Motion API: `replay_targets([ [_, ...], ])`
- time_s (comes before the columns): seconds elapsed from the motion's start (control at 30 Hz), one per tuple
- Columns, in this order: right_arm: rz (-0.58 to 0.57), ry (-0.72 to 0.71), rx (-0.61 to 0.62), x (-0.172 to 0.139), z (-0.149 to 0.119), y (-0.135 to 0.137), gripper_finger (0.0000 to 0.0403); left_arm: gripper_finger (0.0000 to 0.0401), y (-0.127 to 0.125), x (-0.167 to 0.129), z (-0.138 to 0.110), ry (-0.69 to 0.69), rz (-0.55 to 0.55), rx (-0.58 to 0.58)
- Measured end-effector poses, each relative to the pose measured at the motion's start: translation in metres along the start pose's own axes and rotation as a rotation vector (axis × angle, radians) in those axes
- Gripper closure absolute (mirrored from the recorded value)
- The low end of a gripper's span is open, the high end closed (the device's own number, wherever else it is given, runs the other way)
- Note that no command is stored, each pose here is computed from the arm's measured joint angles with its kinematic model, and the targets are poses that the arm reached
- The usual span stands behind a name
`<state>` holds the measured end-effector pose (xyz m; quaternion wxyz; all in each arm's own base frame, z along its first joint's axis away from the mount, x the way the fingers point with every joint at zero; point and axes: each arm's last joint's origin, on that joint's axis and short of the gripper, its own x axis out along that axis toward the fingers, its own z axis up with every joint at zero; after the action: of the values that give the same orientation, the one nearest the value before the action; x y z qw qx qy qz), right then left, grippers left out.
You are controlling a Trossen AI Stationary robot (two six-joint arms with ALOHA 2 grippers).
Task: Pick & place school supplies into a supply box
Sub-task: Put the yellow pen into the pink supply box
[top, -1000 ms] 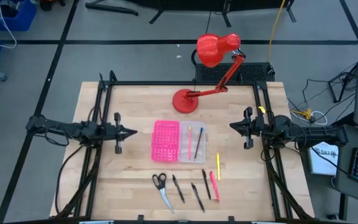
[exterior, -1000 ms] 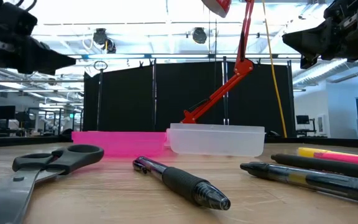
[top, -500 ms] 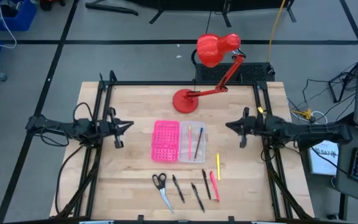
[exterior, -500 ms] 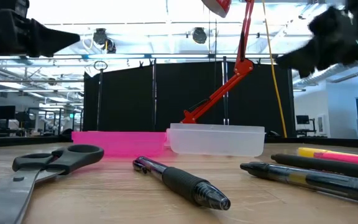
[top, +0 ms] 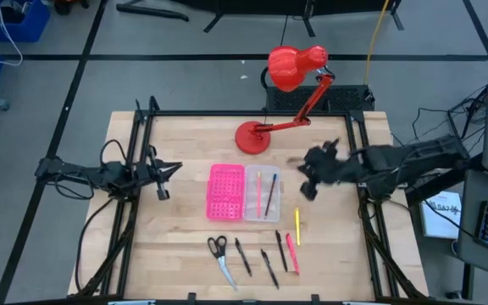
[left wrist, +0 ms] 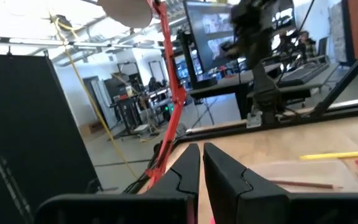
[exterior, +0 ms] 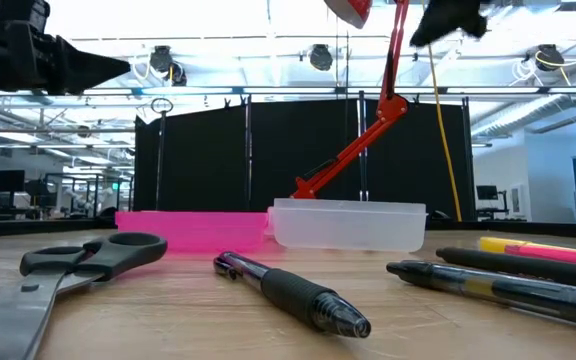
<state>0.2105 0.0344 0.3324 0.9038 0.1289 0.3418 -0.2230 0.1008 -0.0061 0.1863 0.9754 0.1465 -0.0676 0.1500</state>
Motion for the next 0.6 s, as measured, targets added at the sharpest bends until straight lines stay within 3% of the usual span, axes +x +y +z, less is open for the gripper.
replay_targets([
  [0.17,-0.096,0.290,0.051,-0.005,0.015,0.061,0.0403,0.0371,-0.001,0.000,-0.006,0.065,0.010,-0.021],
  [0.33,-0.264,0.541,0.172,0.002,-0.007,0.106,0.0403,0.0371,-0.002,0.000,-0.009,0.096,0.008,-0.054],
  [0.47,-0.362,0.607,0.245,0.015,-0.040,0.137,0.0403,0.0371,-0.001,0.000,-0.006,0.068,0.017,-0.076],
  [0.6,-0.432,0.592,0.213,0.028,-0.069,0.154,0.0403,0.0371,0.000,0.000,-0.004,0.044,0.025,-0.086],
])
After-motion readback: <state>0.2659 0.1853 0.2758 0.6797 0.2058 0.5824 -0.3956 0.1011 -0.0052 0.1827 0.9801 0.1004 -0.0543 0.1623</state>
